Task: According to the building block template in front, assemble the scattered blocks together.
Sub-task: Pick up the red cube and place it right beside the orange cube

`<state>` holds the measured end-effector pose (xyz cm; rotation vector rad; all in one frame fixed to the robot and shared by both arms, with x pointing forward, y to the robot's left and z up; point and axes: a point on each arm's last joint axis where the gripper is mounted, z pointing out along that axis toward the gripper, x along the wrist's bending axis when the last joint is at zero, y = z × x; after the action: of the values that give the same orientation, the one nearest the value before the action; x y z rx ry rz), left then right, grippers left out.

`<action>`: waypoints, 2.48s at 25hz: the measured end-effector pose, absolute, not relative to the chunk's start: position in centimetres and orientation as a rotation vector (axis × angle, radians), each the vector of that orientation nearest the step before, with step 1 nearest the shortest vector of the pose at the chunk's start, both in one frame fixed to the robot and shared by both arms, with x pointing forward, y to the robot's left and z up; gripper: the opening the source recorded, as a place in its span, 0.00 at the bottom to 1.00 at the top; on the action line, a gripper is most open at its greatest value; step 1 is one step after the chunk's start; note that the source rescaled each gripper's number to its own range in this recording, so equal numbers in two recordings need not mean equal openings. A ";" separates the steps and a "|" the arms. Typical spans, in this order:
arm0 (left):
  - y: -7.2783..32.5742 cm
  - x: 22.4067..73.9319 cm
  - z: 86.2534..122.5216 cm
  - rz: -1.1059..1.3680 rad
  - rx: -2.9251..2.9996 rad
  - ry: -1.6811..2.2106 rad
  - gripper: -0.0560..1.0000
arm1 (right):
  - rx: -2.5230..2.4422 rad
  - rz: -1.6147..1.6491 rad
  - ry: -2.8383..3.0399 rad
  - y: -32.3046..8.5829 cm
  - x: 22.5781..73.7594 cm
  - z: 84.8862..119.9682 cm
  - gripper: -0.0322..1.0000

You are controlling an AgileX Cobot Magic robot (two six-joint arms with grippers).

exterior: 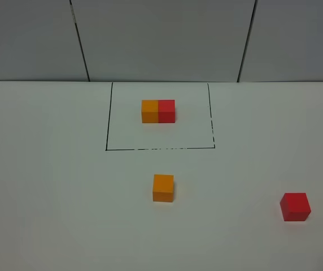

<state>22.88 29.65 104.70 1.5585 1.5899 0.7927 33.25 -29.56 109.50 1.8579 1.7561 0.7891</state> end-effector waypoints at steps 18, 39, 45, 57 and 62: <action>29.7 22.9 104.7 0.793 1.559 1.590 0.55 | 2.067 0.353 2.183 -27.0 50.4 98.7 1.00; 29.7 22.9 104.7 0.793 1.559 1.590 0.55 | 2.070 0.269 2.273 -23.2 54.5 94.0 1.00; 29.7 22.9 104.7 0.793 1.559 1.590 0.55 | 2.090 0.243 2.272 -23.1 55.0 92.2 1.00; 29.7 22.9 104.7 0.793 1.559 1.590 0.55 | 2.064 0.197 2.261 -23.4 55.2 90.8 1.00; 29.7 22.9 104.7 0.793 1.559 1.590 0.55 | 2.072 0.155 2.275 -23.5 55.2 89.8 1.00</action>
<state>22.88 29.65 104.70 1.5585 1.5899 0.7927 55.18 -23.46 89.75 2.0723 2.2752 0.1552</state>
